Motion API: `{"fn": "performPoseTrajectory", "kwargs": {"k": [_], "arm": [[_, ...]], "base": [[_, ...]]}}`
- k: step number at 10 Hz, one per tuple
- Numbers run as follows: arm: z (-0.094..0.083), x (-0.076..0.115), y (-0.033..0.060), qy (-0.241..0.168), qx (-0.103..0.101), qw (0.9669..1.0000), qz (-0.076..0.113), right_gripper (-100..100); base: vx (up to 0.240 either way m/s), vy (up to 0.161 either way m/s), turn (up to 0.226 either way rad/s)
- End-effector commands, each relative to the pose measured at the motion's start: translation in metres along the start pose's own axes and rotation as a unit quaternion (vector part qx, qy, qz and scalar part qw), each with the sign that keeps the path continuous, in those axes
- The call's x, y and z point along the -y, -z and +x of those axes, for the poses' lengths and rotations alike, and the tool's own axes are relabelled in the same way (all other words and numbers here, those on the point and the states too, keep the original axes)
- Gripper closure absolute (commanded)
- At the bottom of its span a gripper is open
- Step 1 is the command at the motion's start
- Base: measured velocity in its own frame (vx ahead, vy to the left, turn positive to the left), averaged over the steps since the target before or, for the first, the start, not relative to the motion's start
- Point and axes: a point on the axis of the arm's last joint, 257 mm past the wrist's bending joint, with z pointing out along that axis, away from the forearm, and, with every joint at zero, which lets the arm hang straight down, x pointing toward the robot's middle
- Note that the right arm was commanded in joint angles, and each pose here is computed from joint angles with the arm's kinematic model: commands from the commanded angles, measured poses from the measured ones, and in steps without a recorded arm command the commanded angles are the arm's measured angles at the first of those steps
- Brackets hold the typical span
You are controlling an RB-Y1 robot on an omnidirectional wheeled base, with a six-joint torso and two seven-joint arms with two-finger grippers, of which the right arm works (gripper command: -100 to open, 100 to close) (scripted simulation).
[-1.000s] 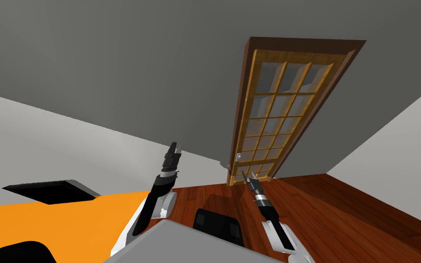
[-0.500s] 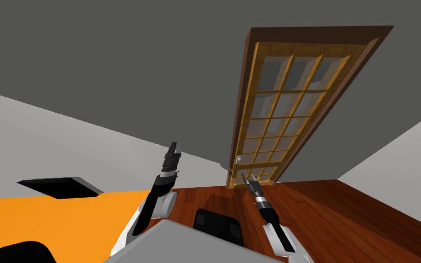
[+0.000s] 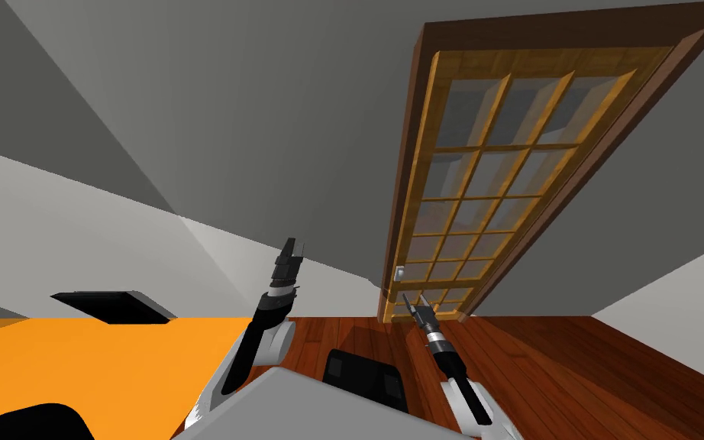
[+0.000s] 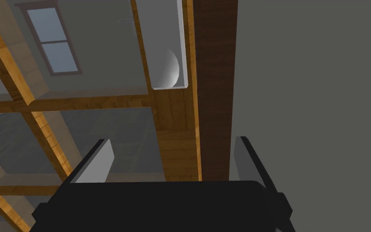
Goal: Pull the door open
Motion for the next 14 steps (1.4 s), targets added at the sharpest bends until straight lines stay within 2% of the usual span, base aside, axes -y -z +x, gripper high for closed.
{"fn": "performPoseTrajectory", "kwargs": {"k": [1, 2, 3, 4, 6, 7, 9, 10, 11, 12, 14], "arm": [[0.007, 0.0, 0.002, 0.015, -0.008, 0.9999, -0.002, -100], [0.012, -0.001, 0.0038, 0.025, -0.015, 0.9996, -0.005, -100], [0.009, -0.001, 0.0024, 0.018, -0.011, 0.9998, -0.003, -100], [0.01, 0.018, 0.0134, 0.019, -0.012, 0.9997, 0.01, -100], [0.01, 0.024, 0.0166, 0.019, -0.013, 0.9996, 0.014, -100], [0.01, 0.041, 0.0274, 0.019, -0.013, 0.9994, 0.028, -100], [0.01, 0.041, 0.0274, 0.019, -0.013, 0.9994, 0.028, -100], [0.009, 0.059, 0.0383, 0.019, -0.013, 0.9989, 0.041, -100], [0.009, 0.059, 0.0383, 0.019, -0.013, 0.9989, 0.041, -100], [0.008, 0.069, 0.0447, 0.019, -0.013, 0.9986, 0.048, -100], [0.008, 0.069, 0.0447, 0.019, -0.013, 0.9986, 0.048, -100]], "base": [[0.092, -0.089, 0.061], [0.093, -0.093, 0.079], [0.044, -0.046, 0.022], [0.129, 0.037, 0.218], [0.129, 0.056, 0.066], [0.166, 0.064, 0.183], [0.111, 0.039, 0.055], [0.122, 0.033, 0.15], [0.127, 0.032, 0.113], [0.122, 0.03, 0.101], [0.058, 0.001, 0.022]]}}
